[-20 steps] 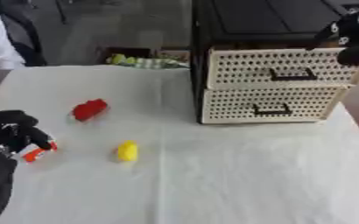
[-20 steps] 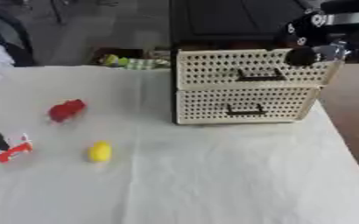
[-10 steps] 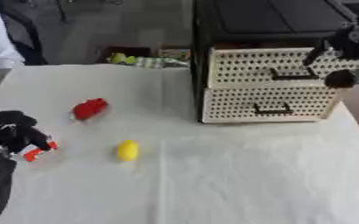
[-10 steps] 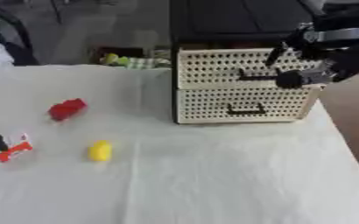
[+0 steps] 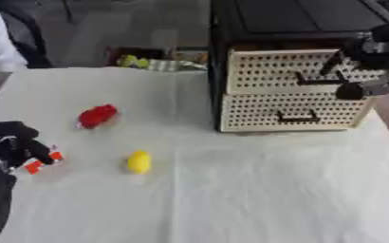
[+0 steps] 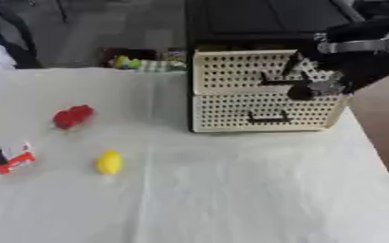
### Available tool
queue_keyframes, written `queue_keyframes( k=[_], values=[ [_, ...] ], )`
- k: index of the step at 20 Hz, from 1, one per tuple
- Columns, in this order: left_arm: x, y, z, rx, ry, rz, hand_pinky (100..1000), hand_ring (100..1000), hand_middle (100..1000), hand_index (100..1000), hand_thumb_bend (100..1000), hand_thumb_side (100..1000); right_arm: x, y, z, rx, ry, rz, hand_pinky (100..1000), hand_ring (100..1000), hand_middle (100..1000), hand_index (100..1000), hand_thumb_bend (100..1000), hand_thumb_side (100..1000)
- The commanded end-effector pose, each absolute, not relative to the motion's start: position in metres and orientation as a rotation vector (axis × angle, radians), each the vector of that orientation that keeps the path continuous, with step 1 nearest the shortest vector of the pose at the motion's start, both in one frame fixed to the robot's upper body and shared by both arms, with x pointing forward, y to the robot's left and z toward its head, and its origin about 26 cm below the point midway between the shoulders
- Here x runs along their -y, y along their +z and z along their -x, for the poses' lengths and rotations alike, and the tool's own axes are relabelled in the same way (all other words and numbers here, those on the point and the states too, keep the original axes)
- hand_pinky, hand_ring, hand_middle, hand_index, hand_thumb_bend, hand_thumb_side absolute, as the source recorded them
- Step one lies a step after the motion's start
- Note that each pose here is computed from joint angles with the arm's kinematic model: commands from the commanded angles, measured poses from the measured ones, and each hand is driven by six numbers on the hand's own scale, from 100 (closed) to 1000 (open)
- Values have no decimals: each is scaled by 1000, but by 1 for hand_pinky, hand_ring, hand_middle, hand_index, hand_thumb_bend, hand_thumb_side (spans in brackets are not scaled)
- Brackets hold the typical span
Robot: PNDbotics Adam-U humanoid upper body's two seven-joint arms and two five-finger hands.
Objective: Pick up objects from table and place into drawer.
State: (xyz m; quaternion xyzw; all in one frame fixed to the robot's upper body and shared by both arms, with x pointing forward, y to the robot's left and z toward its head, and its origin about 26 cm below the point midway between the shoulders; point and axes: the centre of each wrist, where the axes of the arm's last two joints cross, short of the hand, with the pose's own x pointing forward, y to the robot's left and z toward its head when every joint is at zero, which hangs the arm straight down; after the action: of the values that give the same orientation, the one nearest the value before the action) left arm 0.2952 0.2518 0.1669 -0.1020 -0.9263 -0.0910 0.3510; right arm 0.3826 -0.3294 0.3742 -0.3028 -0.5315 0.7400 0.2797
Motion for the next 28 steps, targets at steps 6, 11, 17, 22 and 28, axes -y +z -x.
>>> queue_keyframes(
  k=[6, 11, 17, 22, 28],
  values=[
    [-249, 173, -294, 2416, -251, 270, 477, 532, 587, 717, 128, 959, 336, 382, -386, 1393, 1984, 873, 100, 100, 100, 859, 655, 958],
    [-249, 173, -295, 2415, -247, 270, 477, 532, 587, 717, 130, 962, 340, 384, -388, 1373, 2019, 858, 100, 100, 100, 860, 721, 773],
    [-248, 174, -295, 2413, -250, 275, 477, 530, 587, 717, 131, 964, 338, 385, -386, 1334, 2085, 846, 100, 100, 100, 857, 726, 707],
    [-247, 174, -295, 2413, -252, 277, 478, 530, 588, 716, 133, 966, 328, 386, -379, 1299, 2169, 880, 100, 100, 100, 855, 701, 683],
    [-246, 174, -295, 2409, -254, 280, 478, 530, 588, 715, 136, 971, 311, 387, -364, 1294, 2250, 997, 100, 100, 100, 862, 636, 692]
  ],
)
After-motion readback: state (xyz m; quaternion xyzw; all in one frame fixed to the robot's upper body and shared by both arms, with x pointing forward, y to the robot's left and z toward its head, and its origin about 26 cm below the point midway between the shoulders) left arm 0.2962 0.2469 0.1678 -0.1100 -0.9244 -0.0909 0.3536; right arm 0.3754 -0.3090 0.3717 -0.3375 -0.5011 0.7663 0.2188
